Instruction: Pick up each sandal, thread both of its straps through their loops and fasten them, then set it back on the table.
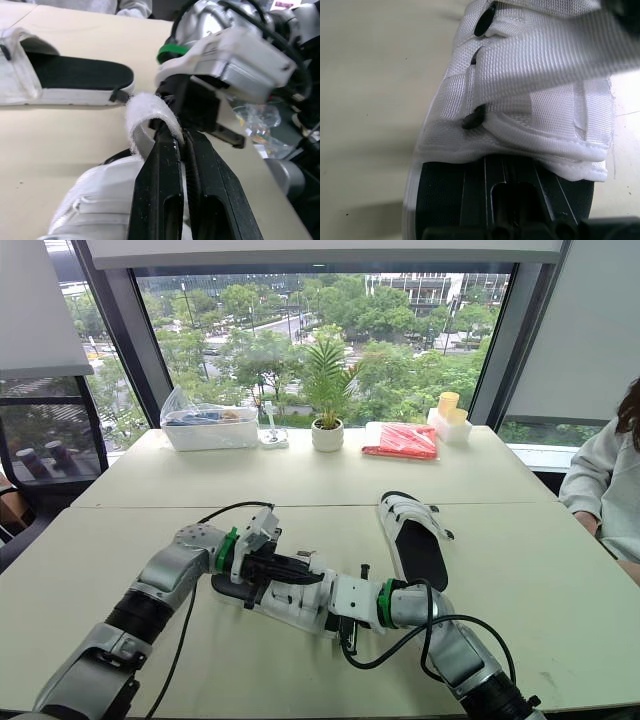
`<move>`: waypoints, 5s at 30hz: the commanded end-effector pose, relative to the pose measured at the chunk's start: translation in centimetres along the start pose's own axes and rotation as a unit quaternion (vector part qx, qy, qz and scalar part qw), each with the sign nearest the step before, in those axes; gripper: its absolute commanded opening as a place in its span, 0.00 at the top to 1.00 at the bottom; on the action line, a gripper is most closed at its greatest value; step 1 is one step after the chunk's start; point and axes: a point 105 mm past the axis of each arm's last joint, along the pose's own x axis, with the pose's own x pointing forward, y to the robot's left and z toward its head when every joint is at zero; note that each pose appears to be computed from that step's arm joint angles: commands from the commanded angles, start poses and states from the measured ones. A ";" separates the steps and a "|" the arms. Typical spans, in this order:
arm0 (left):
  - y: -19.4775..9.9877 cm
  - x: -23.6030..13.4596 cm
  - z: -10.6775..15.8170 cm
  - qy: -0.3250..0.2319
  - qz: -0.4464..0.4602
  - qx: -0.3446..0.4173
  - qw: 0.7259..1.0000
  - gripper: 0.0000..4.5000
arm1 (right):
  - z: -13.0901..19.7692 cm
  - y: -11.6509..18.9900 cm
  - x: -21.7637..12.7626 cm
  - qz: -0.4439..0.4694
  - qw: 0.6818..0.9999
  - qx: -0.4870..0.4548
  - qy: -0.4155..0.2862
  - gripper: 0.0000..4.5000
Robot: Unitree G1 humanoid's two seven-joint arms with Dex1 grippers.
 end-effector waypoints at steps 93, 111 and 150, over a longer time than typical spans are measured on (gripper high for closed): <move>5.5 0.1 6.5 -0.103 -0.011 -0.149 0.983 0.99 | -5.3 6.8 1.1 0.104 0.987 0.083 0.095 1.00; 7.3 0.0 -0.3 0.096 0.112 -0.033 0.989 0.99 | -5.4 6.8 1.1 0.102 0.986 0.085 0.096 1.00; 6.0 -7.8 -1.4 0.050 0.150 -0.214 0.964 0.33 | -0.7 1.2 -4.6 0.030 0.993 -0.048 0.100 1.00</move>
